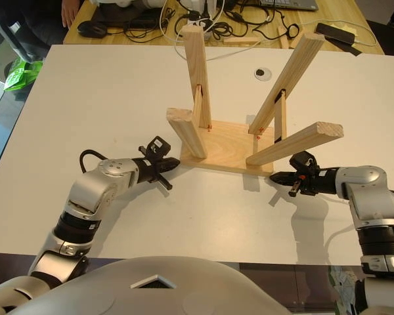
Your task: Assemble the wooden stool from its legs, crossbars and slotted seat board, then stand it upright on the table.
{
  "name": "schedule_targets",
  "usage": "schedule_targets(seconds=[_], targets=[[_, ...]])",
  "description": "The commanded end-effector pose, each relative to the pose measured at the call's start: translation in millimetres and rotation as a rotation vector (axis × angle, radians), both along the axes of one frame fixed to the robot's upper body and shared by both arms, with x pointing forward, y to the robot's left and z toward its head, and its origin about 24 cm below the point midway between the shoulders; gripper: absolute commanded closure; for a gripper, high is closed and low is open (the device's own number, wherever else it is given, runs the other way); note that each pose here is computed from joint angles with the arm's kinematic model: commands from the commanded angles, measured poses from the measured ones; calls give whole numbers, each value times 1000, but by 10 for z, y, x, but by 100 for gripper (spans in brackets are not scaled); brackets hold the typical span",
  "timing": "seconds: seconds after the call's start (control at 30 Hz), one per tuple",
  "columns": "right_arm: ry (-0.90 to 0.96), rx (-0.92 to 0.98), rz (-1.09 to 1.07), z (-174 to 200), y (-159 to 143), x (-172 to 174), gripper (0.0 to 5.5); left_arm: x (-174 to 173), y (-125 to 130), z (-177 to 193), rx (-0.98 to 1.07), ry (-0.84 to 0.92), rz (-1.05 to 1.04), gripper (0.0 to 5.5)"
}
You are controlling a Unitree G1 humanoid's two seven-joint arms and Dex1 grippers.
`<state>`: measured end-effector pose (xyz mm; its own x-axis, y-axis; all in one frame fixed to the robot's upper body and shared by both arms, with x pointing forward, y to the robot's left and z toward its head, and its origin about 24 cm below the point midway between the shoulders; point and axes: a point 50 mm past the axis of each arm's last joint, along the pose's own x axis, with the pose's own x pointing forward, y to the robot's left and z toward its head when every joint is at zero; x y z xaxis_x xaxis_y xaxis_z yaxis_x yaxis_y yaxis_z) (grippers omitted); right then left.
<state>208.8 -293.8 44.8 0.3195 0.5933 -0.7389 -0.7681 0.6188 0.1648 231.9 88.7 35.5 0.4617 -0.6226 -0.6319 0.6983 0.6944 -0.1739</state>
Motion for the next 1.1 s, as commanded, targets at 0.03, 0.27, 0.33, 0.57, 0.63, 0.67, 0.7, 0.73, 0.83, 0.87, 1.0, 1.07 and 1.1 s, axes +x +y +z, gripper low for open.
schedule_targets(seconds=[0.03,0.27,0.33,0.57,0.63,0.67,0.7,0.73,0.83,0.87,1.0,1.07,1.1], targets=[[15,69,38,-39,124,-17,550,-31,-145,75,-89,7,-65,547],[11,77,39,-41,135,-11,550,-25,-143,85,-94,5,-64,547],[10,79,39,-40,136,-11,550,-25,-143,88,-94,5,-64,547],[10,80,38,-38,128,-14,550,-25,-143,92,-99,5,-63,547],[9,81,38,-40,131,-12,550,-24,-140,92,-99,5,-62,547],[9,81,39,-40,131,-11,550,-23,-140,93,-100,5,-62,547],[9,82,39,-42,133,-10,550,-22,-139,92,-100,5,-62,547],[9,82,39,-44,134,-10,550,-21,-139,92,-100,5,-62,547],[8,84,39,-46,137,-7,550,-20,-140,94,-101,4,-62,547],[8,84,39,-45,137,-7,550,-21,-140,95,-101,4,-62,547],[8,81,38,-38,125,-2,550,-22,-140,96,-104,6,-59,547],[8,81,37,-36,122,0,550,-22,-140,94,-105,7,-58,547],[7,81,37,-33,120,1,550,-23,-141,95,-105,7,-58,547]])
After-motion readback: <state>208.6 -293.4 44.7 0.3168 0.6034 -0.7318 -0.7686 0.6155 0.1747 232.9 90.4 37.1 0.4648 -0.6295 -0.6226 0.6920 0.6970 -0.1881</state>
